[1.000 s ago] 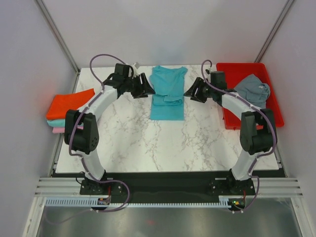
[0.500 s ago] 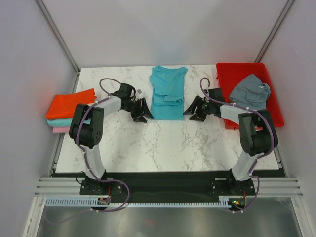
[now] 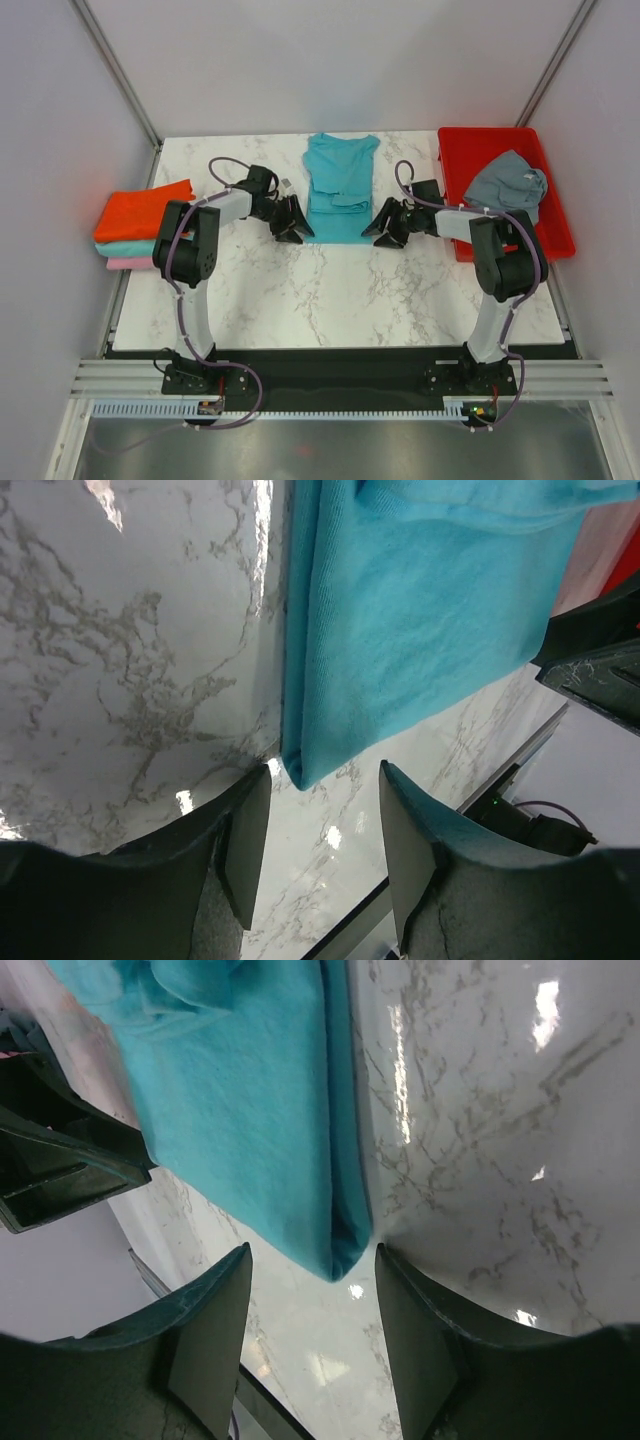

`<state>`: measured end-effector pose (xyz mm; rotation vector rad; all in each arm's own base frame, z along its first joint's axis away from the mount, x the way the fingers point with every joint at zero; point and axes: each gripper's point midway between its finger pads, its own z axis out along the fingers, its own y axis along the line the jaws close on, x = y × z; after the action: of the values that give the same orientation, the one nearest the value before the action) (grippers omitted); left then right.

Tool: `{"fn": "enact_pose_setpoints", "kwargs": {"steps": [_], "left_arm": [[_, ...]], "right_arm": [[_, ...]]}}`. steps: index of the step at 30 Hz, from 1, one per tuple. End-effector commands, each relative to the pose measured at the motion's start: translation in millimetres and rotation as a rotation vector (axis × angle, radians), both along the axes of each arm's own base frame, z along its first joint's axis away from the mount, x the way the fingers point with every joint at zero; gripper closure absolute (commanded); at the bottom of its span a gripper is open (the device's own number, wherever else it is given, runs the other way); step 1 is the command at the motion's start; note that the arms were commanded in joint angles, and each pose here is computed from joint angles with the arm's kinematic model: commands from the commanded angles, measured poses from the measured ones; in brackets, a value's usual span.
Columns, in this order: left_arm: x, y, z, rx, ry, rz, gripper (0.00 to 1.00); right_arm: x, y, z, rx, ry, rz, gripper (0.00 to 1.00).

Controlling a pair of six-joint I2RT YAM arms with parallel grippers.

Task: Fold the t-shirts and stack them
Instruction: Fold the tshirt

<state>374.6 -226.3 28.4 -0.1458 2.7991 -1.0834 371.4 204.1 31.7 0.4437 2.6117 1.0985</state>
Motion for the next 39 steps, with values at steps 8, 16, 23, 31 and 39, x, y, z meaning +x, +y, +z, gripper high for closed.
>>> {"fn": "enact_pose_setpoints", "kwargs": {"steps": [8,16,23,31,39], "left_arm": [[12.1,-4.7,-6.3,-0.024,0.007,0.016,0.5],[10.2,-6.1,-6.7,-0.035,0.021,0.017,0.54],[5.4,-4.8,-8.5,-0.028,0.026,0.015,0.57],[2.8,-5.5,-11.2,-0.027,0.032,0.014,0.6],[-1.8,-7.0,-12.8,-0.035,0.043,0.011,0.72]], "right_arm": [[14.7,16.0,-7.1,0.0,-0.003,0.009,0.4],[2.8,13.8,-4.5,-0.001,0.013,0.007,0.4],[-6.2,7.9,-4.0,-0.01,0.022,0.008,0.4],[-11.4,4.2,-6.9,-0.023,0.024,0.002,0.4],[-7.2,5.2,-12.3,-0.02,0.018,-0.002,0.49]]}}
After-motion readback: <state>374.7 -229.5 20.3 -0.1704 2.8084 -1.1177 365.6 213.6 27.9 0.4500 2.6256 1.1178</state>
